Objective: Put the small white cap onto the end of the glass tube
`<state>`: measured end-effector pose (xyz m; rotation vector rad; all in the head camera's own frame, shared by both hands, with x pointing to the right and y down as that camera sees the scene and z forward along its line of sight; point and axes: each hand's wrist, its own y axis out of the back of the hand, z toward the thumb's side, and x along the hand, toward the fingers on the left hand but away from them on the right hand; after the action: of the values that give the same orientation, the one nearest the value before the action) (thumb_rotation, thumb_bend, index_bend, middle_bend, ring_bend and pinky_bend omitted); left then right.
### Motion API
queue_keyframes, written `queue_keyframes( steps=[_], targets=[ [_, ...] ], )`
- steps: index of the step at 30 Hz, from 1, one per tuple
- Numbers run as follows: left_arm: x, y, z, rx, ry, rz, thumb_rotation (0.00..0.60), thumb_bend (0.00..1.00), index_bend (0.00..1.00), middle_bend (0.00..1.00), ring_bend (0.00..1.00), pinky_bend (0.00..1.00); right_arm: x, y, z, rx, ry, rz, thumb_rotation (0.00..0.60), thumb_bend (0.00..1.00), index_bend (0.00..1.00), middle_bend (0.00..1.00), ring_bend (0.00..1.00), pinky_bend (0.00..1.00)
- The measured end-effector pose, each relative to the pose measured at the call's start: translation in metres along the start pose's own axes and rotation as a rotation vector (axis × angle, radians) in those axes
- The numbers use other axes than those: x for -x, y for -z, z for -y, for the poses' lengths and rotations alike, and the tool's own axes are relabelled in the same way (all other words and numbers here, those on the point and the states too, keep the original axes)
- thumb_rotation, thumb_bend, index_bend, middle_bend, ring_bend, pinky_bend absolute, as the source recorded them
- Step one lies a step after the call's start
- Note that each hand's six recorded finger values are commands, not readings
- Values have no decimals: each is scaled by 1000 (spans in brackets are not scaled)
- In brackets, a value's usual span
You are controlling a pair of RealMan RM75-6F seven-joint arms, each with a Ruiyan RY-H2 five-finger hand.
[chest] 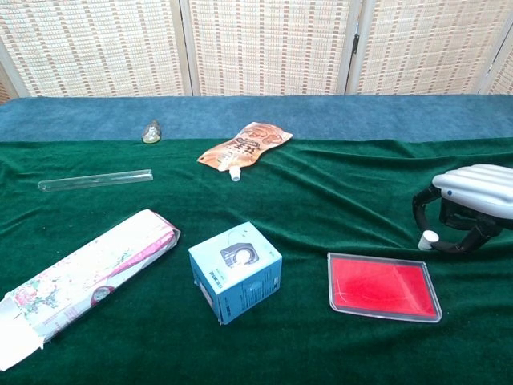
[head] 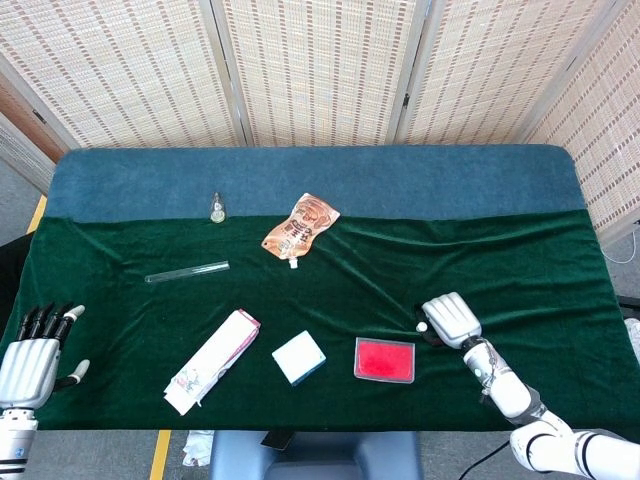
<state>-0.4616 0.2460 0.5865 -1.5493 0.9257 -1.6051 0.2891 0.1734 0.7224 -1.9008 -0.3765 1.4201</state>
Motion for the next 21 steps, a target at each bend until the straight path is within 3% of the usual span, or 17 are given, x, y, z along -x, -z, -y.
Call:
queue_keyframes(
  steps=[5, 12, 16, 21],
  targets=[
    [-8, -6, -3, 3, -1, 35, 600, 295, 190, 142, 80, 0, -5, 4, -8, 22, 25, 9, 600, 488, 647, 972, 1000, 1000],
    [-43, -28, -13, 12, 1, 130, 600, 297, 234, 198, 175, 29, -23, 23, -43, 62, 112, 44, 600, 498, 662, 976, 1000, 1000],
    [-74, -47, -16, 3, 6, 187, 600, 306, 294, 321, 297, 204, -37, 39, -69, 77, 178, 80, 600, 511, 664, 980, 1000, 1000],
    [-115, -72, -12, -23, 37, 216, 600, 318, 334, 461, 448, 508, -56, 59, -94, 96, 238, 125, 600, 513, 667, 984, 1000, 1000]
  ],
)
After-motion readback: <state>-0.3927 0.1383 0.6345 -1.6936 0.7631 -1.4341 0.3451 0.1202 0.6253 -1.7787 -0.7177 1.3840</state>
